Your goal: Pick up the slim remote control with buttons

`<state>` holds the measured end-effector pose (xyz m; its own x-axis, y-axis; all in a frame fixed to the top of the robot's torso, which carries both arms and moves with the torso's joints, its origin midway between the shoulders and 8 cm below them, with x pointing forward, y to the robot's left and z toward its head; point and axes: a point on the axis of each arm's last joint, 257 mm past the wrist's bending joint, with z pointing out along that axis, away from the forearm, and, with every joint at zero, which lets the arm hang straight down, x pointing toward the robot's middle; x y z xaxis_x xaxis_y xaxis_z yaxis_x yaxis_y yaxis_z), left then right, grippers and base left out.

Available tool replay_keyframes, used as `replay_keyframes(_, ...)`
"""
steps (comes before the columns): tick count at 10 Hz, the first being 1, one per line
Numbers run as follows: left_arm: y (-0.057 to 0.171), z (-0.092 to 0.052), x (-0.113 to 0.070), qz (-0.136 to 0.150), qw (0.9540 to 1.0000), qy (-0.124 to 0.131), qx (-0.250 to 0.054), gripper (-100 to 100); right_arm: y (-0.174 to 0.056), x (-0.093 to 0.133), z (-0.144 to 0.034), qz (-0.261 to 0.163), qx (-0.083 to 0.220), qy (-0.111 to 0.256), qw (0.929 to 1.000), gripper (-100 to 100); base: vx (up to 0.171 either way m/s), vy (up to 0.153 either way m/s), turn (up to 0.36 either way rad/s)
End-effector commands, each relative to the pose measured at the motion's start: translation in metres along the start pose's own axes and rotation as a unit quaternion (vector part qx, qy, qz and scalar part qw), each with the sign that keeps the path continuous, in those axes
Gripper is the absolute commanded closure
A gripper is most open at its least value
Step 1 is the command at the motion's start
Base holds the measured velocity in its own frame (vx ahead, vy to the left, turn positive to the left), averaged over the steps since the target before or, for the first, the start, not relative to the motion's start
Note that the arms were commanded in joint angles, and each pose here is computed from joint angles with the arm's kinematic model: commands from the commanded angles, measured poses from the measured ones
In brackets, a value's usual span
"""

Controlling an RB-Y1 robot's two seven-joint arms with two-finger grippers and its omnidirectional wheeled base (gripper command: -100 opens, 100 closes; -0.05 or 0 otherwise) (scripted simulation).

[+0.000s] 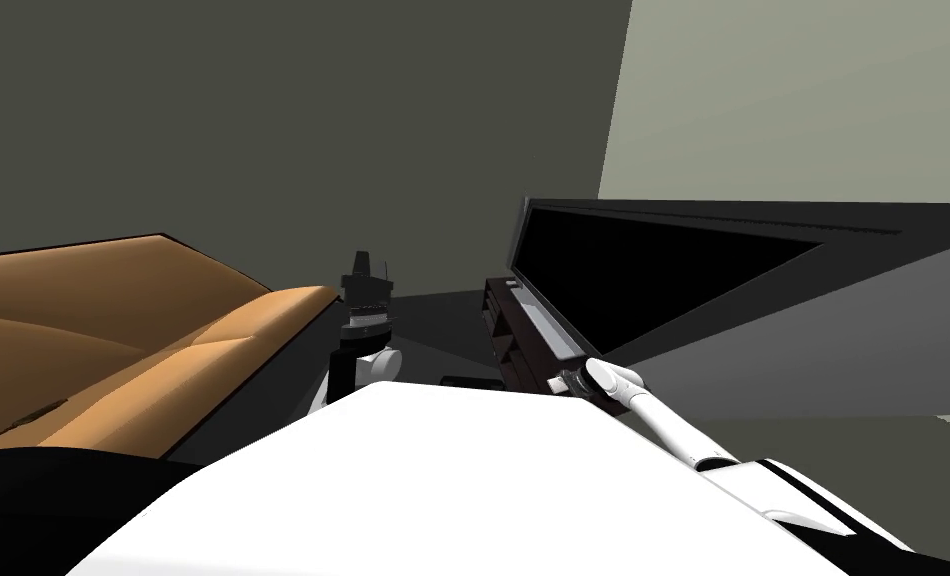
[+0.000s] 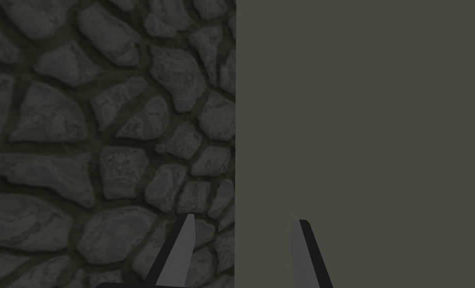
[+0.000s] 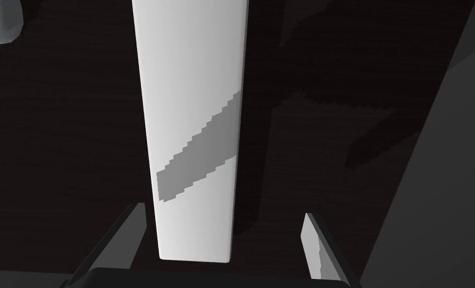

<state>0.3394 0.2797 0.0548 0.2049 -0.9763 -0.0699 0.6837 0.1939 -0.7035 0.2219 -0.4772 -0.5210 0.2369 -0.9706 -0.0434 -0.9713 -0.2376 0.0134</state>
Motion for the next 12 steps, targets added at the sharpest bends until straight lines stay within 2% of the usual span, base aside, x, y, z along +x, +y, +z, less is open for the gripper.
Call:
replay_keyframes(1,0.000,0.000,0.000,0.000,1.0000,0.000,0.000,0,0.000,0.000,0.000,0.000,0.000,0.000,1.0000,-100,0.006,-0.003,0.000)
replay_keyframes(2,0.000,0.000,0.000,0.000,1.0000,0.000,0.000,0,0.000,0.001,0.000,0.000,0.000,0.000,1.0000,0,0.000,0.000,0.000)
replay_keyframes(3,0.000,0.000,0.000,0.000,1.0000,0.000,0.000,0,-0.003,0.003,0.004,0.026,0.003,0.002,0.9997,-100,-0.112,-0.025,0.387)
replay_keyframes(6,0.000,0.000,0.000,0.000,1.0000,0.000,0.000,0,-0.008,0.006,0.009,0.066,0.008,0.004,0.9978,-100,-0.194,-0.054,0.283)
replay_keyframes(11,0.000,0.000,0.000,0.000,1.0000,0.000,0.000,0,-0.014,0.010,0.017,0.130,0.015,0.006,0.9913,-100,-0.152,-0.011,0.250)
replay_keyframes(12,0.000,0.000,0.000,0.000,1.0000,0.000,0.000,0,-0.014,0.010,0.016,0.121,0.014,0.006,0.9925,-100,-0.069,0.000,0.054)
